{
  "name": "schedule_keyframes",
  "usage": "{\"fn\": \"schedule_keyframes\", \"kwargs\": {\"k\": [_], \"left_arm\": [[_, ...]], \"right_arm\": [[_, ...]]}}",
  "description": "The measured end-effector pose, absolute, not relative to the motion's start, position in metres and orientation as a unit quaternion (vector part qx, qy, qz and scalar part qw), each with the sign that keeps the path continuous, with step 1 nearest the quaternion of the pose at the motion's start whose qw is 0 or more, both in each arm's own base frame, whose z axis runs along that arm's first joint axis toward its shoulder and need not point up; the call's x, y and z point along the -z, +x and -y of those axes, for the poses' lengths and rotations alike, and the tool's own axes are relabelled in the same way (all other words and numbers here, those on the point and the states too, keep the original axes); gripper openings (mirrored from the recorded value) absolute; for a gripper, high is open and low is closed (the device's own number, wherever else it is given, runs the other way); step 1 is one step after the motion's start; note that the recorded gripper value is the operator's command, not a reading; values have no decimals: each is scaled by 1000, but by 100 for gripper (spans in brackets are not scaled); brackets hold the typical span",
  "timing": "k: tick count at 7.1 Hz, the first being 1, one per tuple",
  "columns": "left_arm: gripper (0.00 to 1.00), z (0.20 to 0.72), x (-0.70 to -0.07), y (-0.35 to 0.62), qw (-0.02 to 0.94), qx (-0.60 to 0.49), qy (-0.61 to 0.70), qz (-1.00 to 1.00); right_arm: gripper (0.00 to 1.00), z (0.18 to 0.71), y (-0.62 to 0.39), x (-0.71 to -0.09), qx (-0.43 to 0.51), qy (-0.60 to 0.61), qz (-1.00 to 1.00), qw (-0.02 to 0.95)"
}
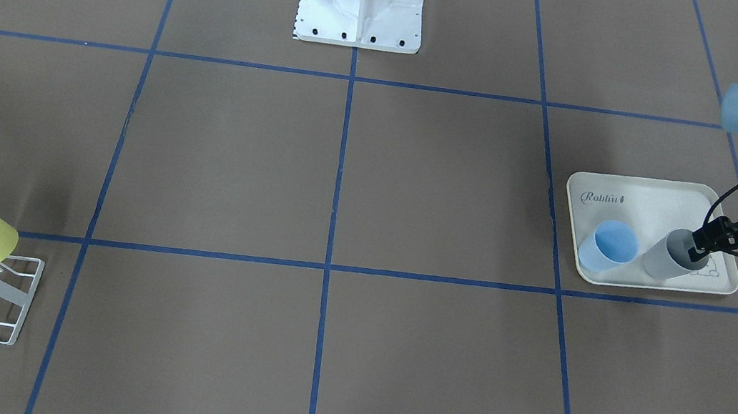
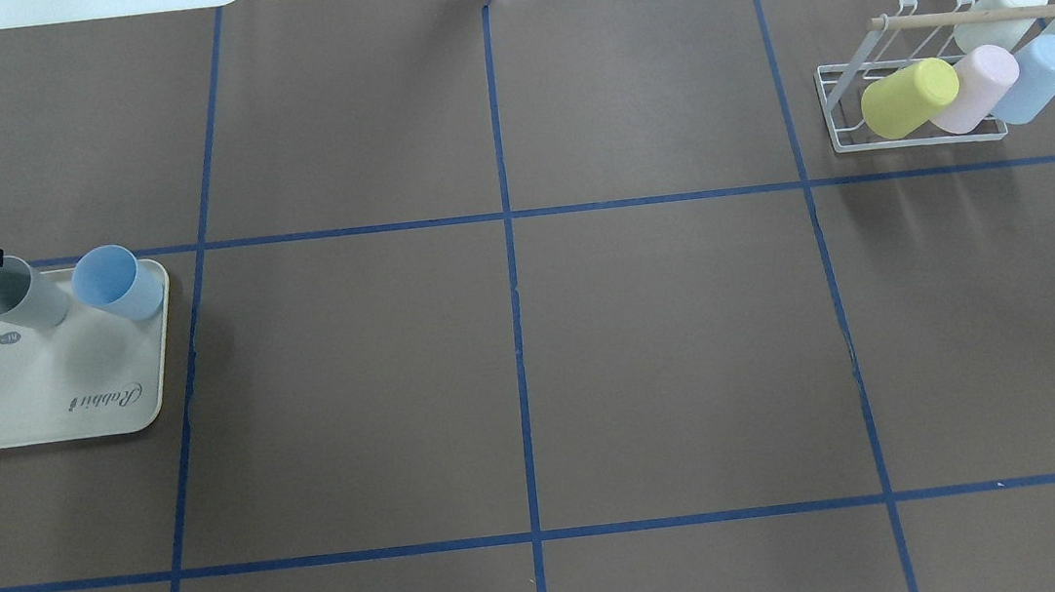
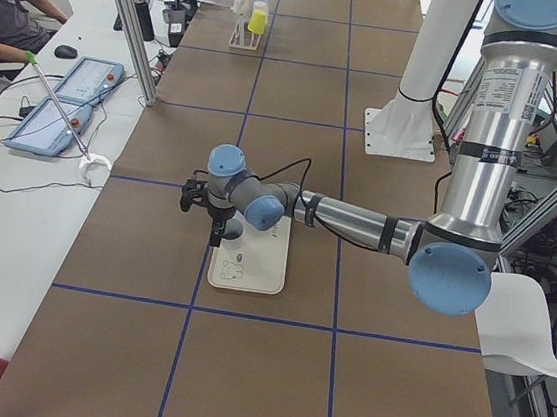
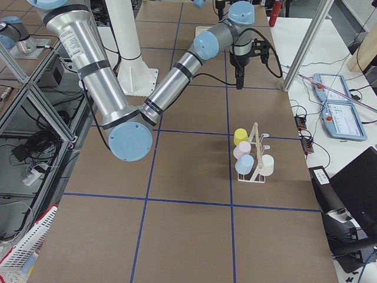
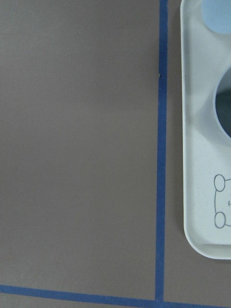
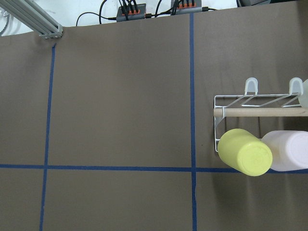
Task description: Transfer IKEA cup to right arm and place on rack
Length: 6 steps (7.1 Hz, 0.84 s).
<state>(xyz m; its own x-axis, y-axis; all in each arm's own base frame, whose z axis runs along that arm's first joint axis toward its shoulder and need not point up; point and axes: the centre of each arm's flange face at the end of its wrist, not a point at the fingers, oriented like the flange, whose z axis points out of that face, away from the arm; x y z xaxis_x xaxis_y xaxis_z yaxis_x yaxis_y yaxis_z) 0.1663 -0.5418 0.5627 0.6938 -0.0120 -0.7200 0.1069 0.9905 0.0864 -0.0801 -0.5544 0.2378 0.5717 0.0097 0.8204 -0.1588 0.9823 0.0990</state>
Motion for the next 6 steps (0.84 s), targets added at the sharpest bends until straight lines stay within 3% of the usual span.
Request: {"fn": "schedule_keyframes", "kwargs": {"k": [4,5,6], "left_arm": [[97,540,-579,173,922,30,47,-383],[53,539,-580,176,922,28,45,-383],[17,538,-581,179,923,25,43,-383]], "right_arm": [[99,554,-84,-238,-45,80,460,883],[99,554,-84,-238,-45,79,460,883],[99,554,-85,-239,-44,79,460,883]]}}
